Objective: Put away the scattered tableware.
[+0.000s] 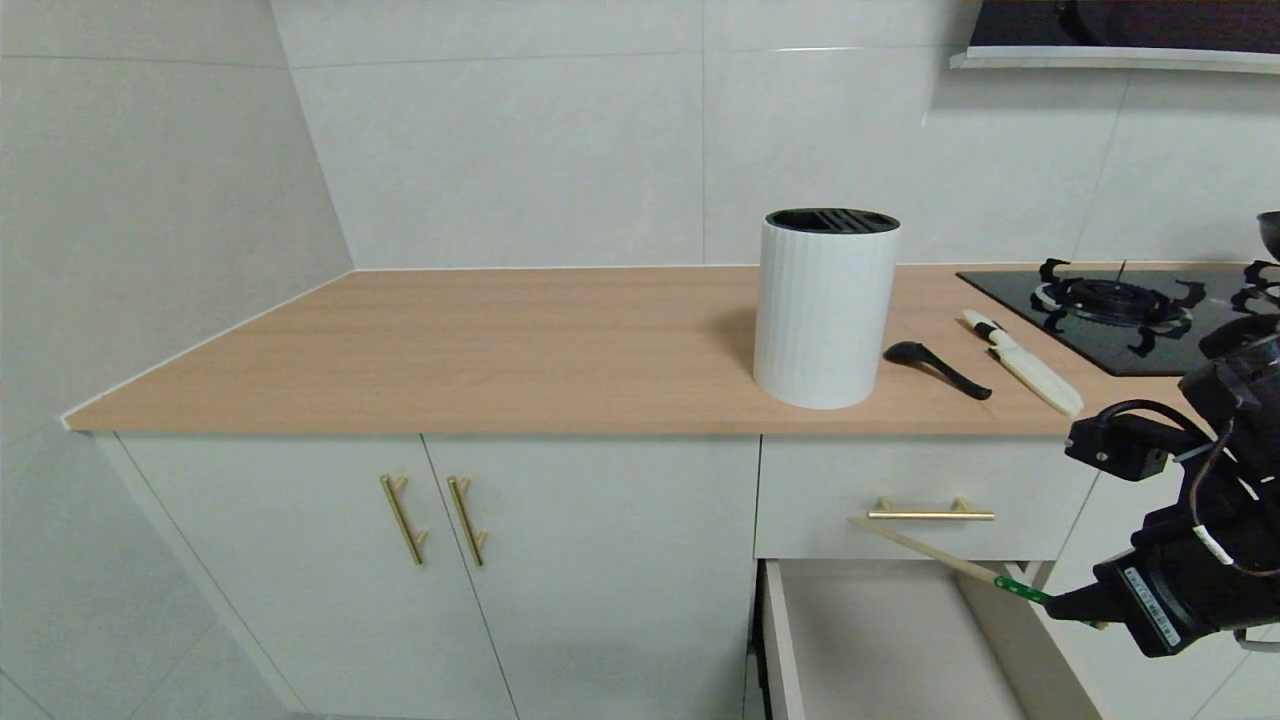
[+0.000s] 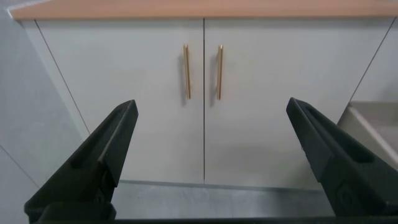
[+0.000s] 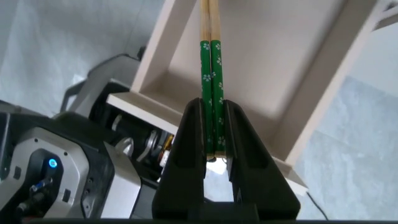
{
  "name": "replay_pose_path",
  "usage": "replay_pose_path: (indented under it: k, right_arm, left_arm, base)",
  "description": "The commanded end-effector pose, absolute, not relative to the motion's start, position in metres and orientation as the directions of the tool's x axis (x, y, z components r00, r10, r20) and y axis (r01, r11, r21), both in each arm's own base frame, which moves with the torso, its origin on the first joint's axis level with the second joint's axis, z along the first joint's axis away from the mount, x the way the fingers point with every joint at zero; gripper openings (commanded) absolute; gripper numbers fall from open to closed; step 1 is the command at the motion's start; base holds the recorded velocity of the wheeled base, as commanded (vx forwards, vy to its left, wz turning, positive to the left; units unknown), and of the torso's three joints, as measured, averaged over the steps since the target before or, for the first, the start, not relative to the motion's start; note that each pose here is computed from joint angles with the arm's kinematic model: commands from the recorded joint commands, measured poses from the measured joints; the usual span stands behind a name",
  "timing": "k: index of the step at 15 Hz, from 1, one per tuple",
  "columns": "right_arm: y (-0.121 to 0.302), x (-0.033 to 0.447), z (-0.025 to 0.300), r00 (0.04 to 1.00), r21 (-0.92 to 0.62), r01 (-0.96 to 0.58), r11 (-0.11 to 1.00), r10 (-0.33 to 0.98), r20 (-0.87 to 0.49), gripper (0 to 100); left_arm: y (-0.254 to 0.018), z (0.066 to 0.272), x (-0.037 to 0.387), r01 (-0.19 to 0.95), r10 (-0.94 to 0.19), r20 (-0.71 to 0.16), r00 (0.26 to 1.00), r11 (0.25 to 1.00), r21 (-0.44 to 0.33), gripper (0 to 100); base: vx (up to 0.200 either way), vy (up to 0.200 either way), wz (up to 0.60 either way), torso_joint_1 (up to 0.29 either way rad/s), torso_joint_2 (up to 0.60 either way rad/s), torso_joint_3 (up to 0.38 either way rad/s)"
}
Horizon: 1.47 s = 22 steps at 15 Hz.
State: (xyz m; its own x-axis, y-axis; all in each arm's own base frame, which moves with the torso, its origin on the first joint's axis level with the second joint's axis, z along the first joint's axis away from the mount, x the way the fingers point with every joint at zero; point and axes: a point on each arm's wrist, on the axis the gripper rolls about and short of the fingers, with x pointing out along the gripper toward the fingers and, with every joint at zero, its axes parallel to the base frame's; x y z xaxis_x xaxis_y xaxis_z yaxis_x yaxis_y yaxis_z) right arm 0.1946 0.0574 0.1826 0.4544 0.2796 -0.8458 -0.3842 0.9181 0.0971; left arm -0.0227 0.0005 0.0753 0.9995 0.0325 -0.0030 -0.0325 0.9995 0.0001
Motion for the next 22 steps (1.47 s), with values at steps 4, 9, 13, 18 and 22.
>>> replay_pose_path:
  k: [4, 9, 13, 18, 22]
  right_arm:
    - [0.06, 0.202, 0.172, 0.421, 0.102, -0.385, 0.917, 0.273, -0.865, 0]
    - [0.062, 0.207, 0.165, 0.427, 0.099, -0.384, 0.918, 0.271, -0.862, 0]
    - [0.062, 0.21, 0.163, 0.43, 0.099, -0.381, 0.919, 0.271, -0.861, 0]
    - [0.064, 0.215, 0.156, 0.415, 0.102, -0.38, 0.919, 0.268, -0.87, 0]
    - [0.079, 0.24, 0.111, 0.393, 0.08, -0.369, 0.926, 0.234, -0.889, 0]
  left_arm:
    - [0.0, 0.075, -0.023, -0.034, 0.034, -0.003, 0.999, 0.999, 0.0, 100]
    - [0.0, 0.075, -0.023, -0.034, 0.034, -0.003, 0.999, 0.999, 0.0, 100]
    - [0.0, 0.075, -0.023, -0.034, 0.034, -0.003, 0.999, 0.999, 0.0, 100]
    - [0.001, 0.075, -0.023, -0.032, 0.032, -0.003, 0.999, 0.999, 0.0, 100]
    - [0.001, 0.075, -0.023, -0.032, 0.032, -0.003, 0.999, 0.999, 0.0, 100]
  base:
    - [0.0, 0.0, 0.0, -0.168, 0.46, 0.279]
    - [0.0, 0.0, 0.0, -0.149, 0.46, 0.301]
    - [0.0, 0.0, 0.0, -0.097, 0.43, 0.306]
    - [0.0, 0.0, 0.0, -0.017, 0.07, 0.041]
    - [0.0, 0.0, 0.0, 0.0, 0.0, 0.0]
